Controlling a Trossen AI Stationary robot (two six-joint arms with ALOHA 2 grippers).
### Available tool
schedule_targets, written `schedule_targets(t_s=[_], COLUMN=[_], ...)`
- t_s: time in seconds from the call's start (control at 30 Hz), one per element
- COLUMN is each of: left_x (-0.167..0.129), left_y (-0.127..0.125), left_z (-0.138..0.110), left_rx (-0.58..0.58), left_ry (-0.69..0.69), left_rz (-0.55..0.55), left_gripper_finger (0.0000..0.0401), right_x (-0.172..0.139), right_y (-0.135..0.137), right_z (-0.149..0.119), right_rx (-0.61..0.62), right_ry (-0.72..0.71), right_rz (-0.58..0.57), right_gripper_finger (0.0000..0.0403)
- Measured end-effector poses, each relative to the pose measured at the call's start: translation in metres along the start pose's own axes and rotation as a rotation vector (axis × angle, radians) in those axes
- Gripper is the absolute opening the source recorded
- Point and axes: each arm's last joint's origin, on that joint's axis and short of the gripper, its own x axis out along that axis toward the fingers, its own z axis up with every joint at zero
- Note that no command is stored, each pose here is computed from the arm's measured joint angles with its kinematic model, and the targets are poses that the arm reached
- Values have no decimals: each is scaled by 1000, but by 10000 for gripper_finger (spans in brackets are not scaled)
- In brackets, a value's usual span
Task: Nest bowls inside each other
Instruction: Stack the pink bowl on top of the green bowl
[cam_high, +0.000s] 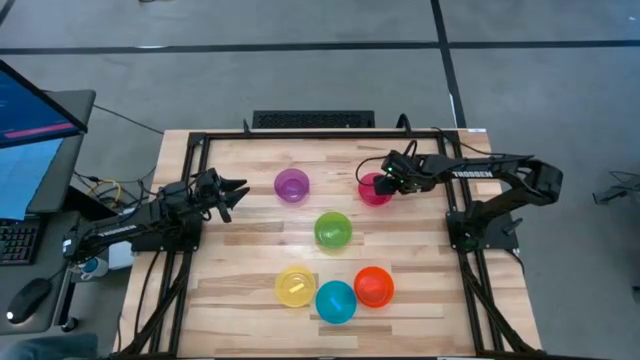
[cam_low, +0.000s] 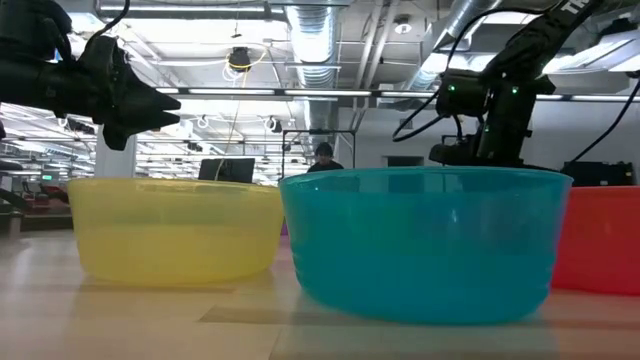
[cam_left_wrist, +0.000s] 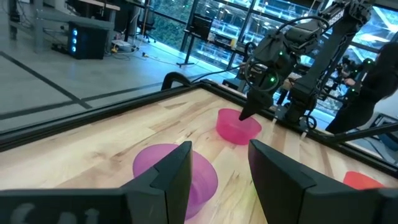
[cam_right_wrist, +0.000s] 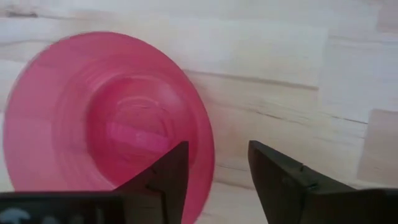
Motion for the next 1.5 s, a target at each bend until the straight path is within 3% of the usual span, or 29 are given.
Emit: schedule_targets(t_s=[0.2, 0.5, 0.7, 1.07, 1.4, 1.5], left_x=[0, 0, 0, 0, 0, 0], left_y=[0, 0, 0, 0, 0, -1], left_z=[0, 0, 0, 0, 0, 0], left_rx=[0, -2, -5, -7, -7, -15], left_ry=[0, -1, -2, -3, 0, 8], left_rz=[0, 1, 1, 1, 0, -20], left_gripper_finger=[148, 148, 148, 148, 148, 148], right_x=[0, 0, -3, -59, -62, -53], right_y=[0, 2, 14, 64, 145, 159], right_z=[0, -1, -9, -7, -39, -46], right_rx=[1, -16, -48, -200, -344, -361], right_ry=[-2, -47, -84, -36, 49, 60], right_rz=[4, -25, 8, 27, 115, 109], right_gripper_finger=[188, 64, 10, 10, 11, 17])
